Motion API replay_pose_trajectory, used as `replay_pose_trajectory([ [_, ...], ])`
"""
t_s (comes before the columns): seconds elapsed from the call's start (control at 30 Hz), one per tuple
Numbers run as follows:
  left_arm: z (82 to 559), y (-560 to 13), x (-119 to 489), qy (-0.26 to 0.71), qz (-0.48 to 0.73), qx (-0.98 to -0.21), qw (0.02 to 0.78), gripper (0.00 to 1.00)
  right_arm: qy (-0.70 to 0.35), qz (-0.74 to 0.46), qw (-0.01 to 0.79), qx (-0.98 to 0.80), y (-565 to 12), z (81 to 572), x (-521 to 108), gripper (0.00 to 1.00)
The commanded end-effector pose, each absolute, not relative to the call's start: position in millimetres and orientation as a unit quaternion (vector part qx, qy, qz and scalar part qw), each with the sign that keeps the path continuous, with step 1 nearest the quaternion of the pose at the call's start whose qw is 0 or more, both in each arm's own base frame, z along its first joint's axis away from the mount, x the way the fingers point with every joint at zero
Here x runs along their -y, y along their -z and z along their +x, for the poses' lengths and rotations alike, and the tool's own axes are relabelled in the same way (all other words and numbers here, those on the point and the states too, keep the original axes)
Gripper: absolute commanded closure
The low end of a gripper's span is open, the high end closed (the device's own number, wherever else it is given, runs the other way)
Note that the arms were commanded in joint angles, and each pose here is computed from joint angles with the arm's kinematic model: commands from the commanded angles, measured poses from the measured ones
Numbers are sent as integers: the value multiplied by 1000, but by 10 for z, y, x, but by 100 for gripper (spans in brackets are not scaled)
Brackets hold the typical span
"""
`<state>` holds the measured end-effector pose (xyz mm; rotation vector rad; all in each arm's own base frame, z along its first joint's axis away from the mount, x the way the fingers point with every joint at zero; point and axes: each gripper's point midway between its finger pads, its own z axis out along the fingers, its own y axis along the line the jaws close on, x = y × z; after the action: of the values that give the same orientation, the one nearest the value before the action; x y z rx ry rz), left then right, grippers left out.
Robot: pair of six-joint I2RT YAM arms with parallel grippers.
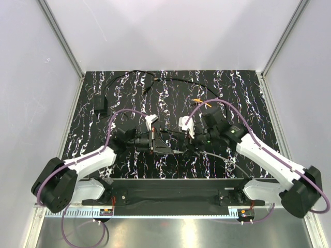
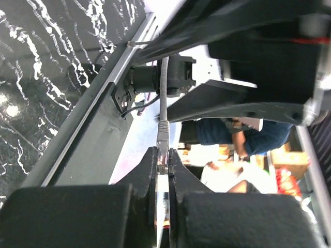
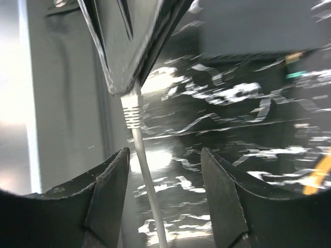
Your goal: Insert the plug into the switch port
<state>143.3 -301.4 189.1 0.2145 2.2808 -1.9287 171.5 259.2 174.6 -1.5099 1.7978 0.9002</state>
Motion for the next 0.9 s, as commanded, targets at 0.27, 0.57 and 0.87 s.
replay_pose_trajectory([
  [0.27, 1569, -2030, 3090, 662, 40, -746, 62, 100, -309, -633, 408, -580, -2141, 1821, -2739, 53],
  [0.57, 1589, -2014, 3052, 664, 27, -745, 61, 100, -296, -681, 389, -546, -1970, 1628, -2682, 53],
  [0.87, 1592, -2064, 3052, 672, 27, -737, 65, 100, -285, -674, 392, -558, -1939, 1716, -2772, 62],
])
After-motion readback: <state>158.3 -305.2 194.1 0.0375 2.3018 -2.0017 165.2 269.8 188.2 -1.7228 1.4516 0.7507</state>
